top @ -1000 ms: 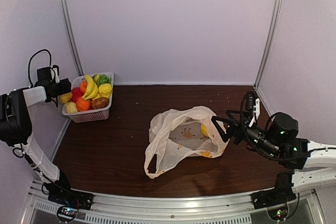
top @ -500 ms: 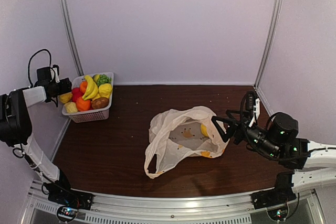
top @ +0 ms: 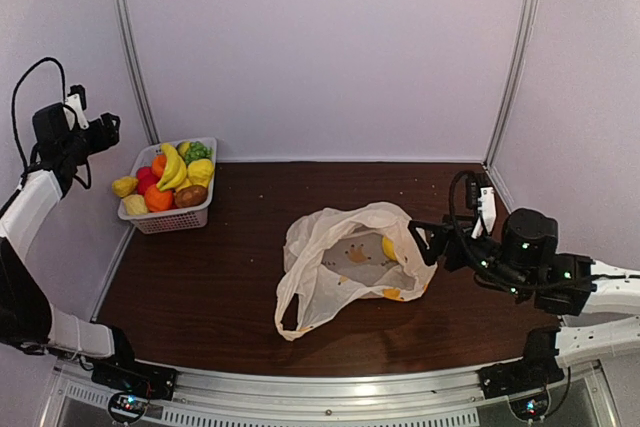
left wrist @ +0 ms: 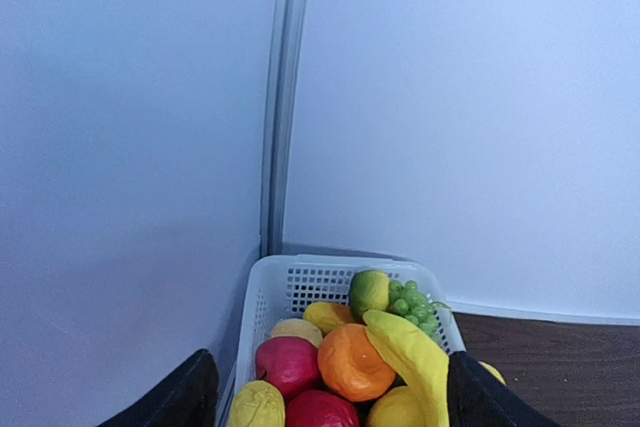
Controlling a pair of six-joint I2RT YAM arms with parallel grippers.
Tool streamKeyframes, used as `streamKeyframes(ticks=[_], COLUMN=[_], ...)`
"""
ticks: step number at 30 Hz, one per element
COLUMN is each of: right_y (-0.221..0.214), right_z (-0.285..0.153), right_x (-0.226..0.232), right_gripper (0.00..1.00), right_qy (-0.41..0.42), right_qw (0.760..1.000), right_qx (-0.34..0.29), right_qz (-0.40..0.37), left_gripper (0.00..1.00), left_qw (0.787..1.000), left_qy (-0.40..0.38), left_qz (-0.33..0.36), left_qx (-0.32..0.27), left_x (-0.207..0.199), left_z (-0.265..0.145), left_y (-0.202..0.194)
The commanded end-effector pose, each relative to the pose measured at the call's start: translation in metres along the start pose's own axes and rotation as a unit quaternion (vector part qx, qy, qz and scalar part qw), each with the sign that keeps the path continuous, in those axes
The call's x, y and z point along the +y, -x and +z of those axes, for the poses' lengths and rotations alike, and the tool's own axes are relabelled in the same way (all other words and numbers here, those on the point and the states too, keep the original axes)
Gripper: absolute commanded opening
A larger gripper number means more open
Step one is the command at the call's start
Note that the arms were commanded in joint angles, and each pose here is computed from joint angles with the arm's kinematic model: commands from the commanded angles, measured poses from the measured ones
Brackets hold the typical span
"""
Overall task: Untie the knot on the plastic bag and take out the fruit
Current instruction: Place the fake fruit in the bin, then adjust the bag handles for the takeout bag.
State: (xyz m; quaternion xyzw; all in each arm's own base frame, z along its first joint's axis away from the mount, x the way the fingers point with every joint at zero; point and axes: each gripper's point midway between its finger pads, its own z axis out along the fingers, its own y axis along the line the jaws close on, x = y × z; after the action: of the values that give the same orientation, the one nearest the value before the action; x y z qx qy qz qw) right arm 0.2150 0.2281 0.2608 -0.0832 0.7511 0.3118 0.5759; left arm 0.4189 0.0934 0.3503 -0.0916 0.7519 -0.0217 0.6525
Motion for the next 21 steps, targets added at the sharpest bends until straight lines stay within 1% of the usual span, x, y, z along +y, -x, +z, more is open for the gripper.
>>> streamKeyframes(ticks=[1, 4, 7, 10, 14, 17, 21], right_y=[-0.017, -0.026, -0.029, -0.033, -0.038, -0.048, -0.071], right_z=[-0.008, -0.011, -0.015, -0.018, -0.016, -0.006, 0.010], right_x=[-0.056, -0.078, -0.097, -0.111, -0.118, -0.109, -0.099], right_gripper=[1.00, 1.00, 1.00, 1.00, 1.00, 1.00, 1.00], right_qy=[-0.141, -0.174, -0.193, -0.203, -0.200, -0.166, -0.132], right_qw=[0.989, 0.982, 0.978, 0.976, 0.976, 0.980, 0.980], right_qx=[0.051, 0.073, 0.077, 0.075, 0.081, 0.096, 0.131], right_qz=[-0.009, -0.005, 0.010, 0.025, 0.041, 0.052, 0.064], left_gripper=[0.79, 0.79, 0.78, 0.78, 0.77, 0.77, 0.77], left_qw=[0.997, 0.993, 0.987, 0.975, 0.960, 0.942, 0.909], left_qy=[-0.052, -0.092, -0.126, -0.180, -0.231, -0.283, -0.358], left_qz=[0.004, 0.035, 0.065, 0.093, 0.119, 0.141, 0.166], left_qx=[0.052, 0.059, 0.072, 0.092, 0.105, 0.112, 0.132], left_x=[-0.042, -0.082, -0.118, -0.168, -0.219, -0.264, -0.326], left_z=[-0.024, -0.043, -0.057, -0.070, -0.087, -0.103, -0.126], left_y=[-0.030, -0.031, -0.034, -0.041, -0.045, -0.055, -0.077])
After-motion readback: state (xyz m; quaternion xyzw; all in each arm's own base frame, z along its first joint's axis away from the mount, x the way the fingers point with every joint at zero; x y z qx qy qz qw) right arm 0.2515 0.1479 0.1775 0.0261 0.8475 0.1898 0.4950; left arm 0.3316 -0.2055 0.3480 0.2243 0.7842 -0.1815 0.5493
